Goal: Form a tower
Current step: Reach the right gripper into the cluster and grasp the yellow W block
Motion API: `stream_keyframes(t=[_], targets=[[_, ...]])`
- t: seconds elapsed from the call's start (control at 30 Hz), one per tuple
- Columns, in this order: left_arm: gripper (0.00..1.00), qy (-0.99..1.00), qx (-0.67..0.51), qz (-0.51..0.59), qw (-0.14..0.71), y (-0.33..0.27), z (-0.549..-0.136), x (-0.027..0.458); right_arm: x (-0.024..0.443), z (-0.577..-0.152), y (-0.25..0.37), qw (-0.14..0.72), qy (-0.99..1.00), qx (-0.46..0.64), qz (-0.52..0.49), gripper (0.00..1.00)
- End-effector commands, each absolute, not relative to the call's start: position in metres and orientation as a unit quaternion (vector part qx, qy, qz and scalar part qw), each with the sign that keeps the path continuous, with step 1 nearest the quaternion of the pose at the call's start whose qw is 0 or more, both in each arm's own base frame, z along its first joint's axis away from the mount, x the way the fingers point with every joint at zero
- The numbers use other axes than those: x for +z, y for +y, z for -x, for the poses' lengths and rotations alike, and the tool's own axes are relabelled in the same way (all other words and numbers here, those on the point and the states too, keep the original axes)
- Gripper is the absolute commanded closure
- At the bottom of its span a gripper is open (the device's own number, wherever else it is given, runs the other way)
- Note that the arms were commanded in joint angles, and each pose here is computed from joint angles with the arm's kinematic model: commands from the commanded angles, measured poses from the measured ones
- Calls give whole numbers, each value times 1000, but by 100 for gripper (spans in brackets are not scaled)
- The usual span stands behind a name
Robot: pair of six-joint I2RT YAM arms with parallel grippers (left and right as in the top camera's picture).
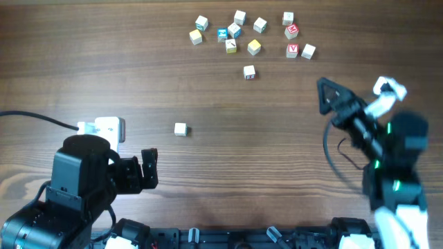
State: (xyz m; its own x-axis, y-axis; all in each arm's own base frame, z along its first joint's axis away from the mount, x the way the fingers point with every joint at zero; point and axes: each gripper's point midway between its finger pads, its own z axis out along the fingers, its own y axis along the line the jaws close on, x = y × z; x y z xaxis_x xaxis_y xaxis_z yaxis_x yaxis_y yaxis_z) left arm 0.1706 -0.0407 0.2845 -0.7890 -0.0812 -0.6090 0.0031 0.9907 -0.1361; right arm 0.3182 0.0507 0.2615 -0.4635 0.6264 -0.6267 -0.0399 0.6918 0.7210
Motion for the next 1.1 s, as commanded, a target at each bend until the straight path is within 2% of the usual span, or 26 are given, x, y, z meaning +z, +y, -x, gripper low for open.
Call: stream_keyframes(t=[0.0, 0.13, 0.23, 0.3, 0.47, 0.63, 0.8, 0.93, 1.07], targets=[[0, 943, -62, 27, 326, -38, -170, 284, 264, -366, 65, 438, 847, 287, -91, 1], [0, 943, -62, 27, 326, -38, -170, 284, 224, -421, 87, 313, 925, 214, -16, 0], [0, 943, -62, 27, 326, -38, -170, 284, 193, -452, 99, 292, 929, 229, 5, 0], [0, 943, -62, 27, 326, -38, -170, 284, 193, -469, 125, 332, 902, 248, 117, 0], [0, 943, -62, 27, 326, -38, -170, 284, 150, -511, 157, 381, 892, 158, 185, 0], [0, 943, -62, 27, 326, -38, -170, 284, 89, -552, 177, 394, 888, 123, 202, 0], [0, 943, -62, 27, 326, -38, -170, 284, 41, -589, 189, 370, 898, 124, 205, 1], [0, 943, -62, 27, 326, -38, -170, 284, 6, -590, 185, 351, 909, 107, 198, 12], [0, 943, -62, 27, 326, -38, -170, 284, 8, -592, 185, 358, 904, 102, 209, 32]])
